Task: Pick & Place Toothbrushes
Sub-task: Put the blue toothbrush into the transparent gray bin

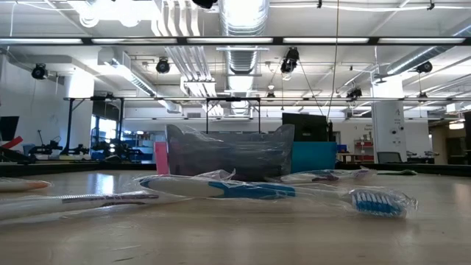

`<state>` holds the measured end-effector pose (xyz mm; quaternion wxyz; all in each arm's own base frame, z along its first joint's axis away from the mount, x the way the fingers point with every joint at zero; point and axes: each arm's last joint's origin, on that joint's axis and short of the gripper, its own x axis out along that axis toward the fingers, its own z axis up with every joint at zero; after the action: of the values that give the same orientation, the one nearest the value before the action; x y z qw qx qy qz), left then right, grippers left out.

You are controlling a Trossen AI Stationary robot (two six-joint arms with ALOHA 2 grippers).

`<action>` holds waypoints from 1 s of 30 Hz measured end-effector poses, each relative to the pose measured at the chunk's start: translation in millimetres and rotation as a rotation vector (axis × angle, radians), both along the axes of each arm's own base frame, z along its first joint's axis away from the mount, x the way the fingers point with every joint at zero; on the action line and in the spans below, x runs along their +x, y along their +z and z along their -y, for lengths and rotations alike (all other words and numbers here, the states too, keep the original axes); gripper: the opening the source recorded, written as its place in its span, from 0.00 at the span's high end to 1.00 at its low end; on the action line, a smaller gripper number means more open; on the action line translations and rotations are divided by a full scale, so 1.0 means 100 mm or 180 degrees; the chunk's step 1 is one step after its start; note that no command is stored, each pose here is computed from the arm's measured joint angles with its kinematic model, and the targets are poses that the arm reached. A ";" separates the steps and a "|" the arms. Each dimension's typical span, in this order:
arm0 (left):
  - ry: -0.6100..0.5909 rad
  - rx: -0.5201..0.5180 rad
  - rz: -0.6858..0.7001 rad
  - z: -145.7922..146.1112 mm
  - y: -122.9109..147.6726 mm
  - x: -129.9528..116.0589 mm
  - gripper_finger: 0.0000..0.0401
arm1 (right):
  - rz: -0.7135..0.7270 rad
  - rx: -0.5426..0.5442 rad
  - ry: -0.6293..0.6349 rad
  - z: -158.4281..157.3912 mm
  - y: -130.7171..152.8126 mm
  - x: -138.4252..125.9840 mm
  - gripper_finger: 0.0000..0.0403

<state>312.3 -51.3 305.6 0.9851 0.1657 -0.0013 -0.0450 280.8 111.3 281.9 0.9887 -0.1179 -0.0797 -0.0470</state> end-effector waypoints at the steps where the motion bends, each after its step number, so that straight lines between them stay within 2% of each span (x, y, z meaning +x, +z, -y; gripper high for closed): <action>1: 0.0001 0.0008 -0.0053 0.00 0.01 -0.03 0.37 | 0.0000 0.0003 -0.0005 0.00 0.00 0.00 0.94; 8: 0.0219 0.0053 -0.0346 -0.06 0.10 -0.24 0.38 | -0.0180 0.0127 -0.0004 0.01 -0.03 -0.01 0.94; 15: 0.0350 -0.0069 -0.0518 -0.10 0.18 -0.42 0.38 | -0.0610 0.0469 -0.0057 0.09 -0.08 -0.08 0.94; 26: 0.0634 -0.0060 -0.0666 -0.13 0.15 -0.45 0.38 | -0.1443 0.1080 -0.0312 0.20 -0.27 -0.24 0.94; 30: 0.0646 -0.0047 -0.0709 -0.13 0.13 -0.45 0.38 | -0.1729 0.1295 -0.0181 0.21 -0.35 -0.24 0.94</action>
<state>267.0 -37.9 318.9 0.9799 0.1518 0.1245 0.0366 256.7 90.3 246.7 0.9754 0.0714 0.2008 -0.0564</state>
